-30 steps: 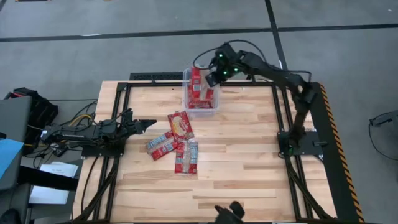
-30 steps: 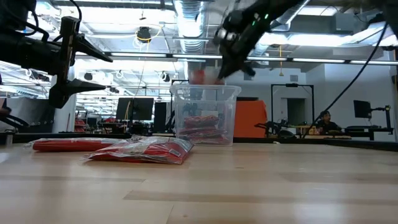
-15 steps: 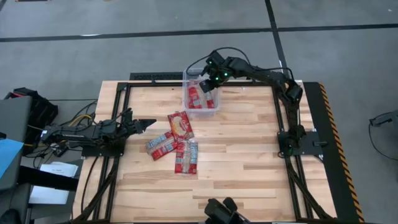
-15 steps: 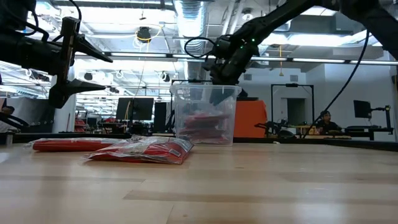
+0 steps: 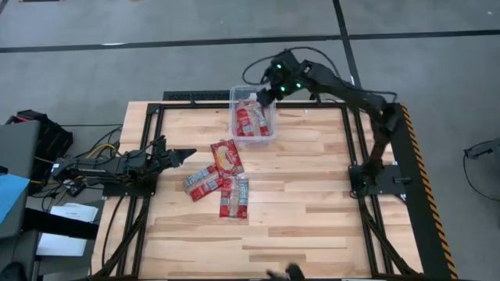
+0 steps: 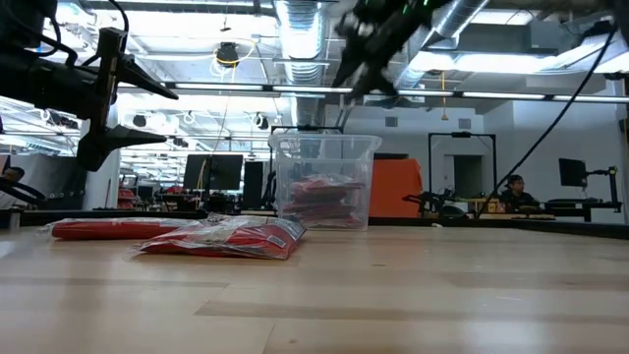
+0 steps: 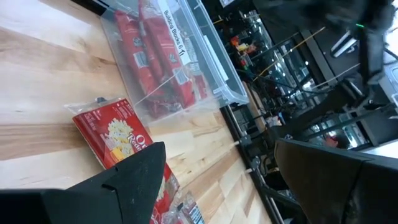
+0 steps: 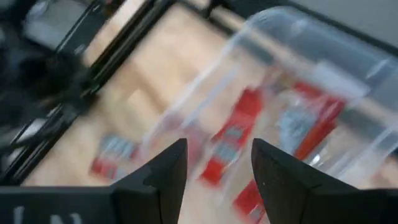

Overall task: Sort popcorn bags into baskets
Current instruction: Put the red popcorn bag into the transparent bin

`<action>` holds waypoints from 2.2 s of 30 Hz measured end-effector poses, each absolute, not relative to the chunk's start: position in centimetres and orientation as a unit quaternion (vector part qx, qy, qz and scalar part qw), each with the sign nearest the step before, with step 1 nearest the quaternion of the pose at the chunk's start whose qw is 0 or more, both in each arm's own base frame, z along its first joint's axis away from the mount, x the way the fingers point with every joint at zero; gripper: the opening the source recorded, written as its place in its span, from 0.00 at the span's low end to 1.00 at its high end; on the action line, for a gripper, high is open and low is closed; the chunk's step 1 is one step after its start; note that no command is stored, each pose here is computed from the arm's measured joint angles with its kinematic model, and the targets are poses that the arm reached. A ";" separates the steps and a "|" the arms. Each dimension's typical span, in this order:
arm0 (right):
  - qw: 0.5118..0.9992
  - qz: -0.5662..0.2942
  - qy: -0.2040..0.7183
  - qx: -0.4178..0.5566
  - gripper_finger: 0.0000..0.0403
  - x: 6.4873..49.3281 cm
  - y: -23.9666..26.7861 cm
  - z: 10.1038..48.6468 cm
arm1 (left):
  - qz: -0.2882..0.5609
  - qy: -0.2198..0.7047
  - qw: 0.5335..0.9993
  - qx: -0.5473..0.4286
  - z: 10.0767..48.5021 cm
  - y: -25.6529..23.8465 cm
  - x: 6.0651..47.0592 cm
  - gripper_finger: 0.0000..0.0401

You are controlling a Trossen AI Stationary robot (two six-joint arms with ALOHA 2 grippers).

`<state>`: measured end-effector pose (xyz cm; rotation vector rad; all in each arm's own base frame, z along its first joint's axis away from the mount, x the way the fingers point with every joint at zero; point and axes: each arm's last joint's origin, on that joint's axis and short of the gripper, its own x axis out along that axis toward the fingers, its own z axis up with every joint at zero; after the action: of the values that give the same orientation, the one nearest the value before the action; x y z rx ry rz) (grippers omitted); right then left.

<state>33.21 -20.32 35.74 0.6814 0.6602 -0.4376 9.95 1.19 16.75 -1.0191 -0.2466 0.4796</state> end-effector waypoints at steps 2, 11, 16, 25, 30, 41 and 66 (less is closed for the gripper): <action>0.859 -0.212 0.346 0.313 0.49 32.9 -17.2 36.7 | 0.227 -0.117 0.839 -0.481 16.7 1.2 9.9 0.73; 0.810 -0.268 0.454 0.258 0.48 36.0 -3.0 34.4 | 0.234 -0.121 0.837 -0.480 16.7 1.2 9.9 0.73; 0.781 -0.287 0.483 0.274 0.59 39.1 1.4 29.9 | 0.219 -0.113 0.838 -0.486 16.7 1.2 10.0 0.73; 0.744 -0.290 0.499 0.335 0.81 44.5 4.3 20.6 | 0.161 -0.074 0.852 -0.492 16.7 0.8 10.1 0.73; 0.715 -0.326 0.496 0.370 0.85 45.6 4.4 16.9 | 0.154 -0.070 0.852 -0.495 16.7 0.7 10.2 0.73; 0.702 -0.321 0.470 0.427 0.73 47.1 5.4 14.4 | 0.153 -0.075 0.836 -0.522 16.6 0.7 10.2 0.73; 0.740 -0.265 0.488 0.380 0.02 48.4 4.7 18.7 | 0.156 -0.068 0.838 -0.518 16.5 0.7 10.3 0.73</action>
<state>48.41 4.73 18.72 0.8343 1.0702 -0.5815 10.26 0.73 16.53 -1.0969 -0.1445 0.3311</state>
